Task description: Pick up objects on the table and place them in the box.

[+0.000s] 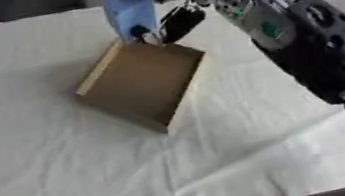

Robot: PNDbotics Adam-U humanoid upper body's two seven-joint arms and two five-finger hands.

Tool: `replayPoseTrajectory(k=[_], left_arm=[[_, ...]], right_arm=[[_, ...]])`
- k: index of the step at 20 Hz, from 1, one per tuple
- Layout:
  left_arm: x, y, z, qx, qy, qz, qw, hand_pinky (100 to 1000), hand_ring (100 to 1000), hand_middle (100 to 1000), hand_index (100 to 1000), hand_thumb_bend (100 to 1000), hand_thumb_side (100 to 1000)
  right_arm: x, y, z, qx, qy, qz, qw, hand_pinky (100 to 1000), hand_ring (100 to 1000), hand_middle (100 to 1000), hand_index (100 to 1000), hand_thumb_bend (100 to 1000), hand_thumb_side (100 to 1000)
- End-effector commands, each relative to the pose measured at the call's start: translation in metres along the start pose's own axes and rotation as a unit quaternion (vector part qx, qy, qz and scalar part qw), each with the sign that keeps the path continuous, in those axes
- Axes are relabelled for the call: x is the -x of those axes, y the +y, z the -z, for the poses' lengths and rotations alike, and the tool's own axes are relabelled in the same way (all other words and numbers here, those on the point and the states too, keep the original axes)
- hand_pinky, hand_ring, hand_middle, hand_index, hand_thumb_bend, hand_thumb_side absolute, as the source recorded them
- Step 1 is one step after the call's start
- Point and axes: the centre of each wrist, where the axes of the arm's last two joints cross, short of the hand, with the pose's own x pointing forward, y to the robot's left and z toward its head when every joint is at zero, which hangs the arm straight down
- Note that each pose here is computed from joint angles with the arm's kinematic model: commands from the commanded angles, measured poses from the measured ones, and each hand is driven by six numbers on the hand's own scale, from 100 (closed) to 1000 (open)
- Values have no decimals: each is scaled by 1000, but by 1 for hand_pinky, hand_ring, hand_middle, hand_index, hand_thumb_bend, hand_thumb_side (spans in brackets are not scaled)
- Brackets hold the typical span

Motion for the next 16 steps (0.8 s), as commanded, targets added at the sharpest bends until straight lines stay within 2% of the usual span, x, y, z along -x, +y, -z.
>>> replayPoseTrajectory(k=[1,9,16], left_arm=[[-6,1,5,0,-15,2,1000,619,749,559,662,290,684],[-6,-2,7,0,-20,-7,1000,619,750,559,661,289,686],[-6,-2,6,0,-18,-9,1000,619,751,559,660,287,690]], right_arm=[[1,3,8,4,7,-12,1000,408,450,591,675,100,424],[-7,36,30,2,20,-20,1000,396,443,586,669,100,441],[-6,61,35,1,35,-30,999,407,455,594,672,100,434]])
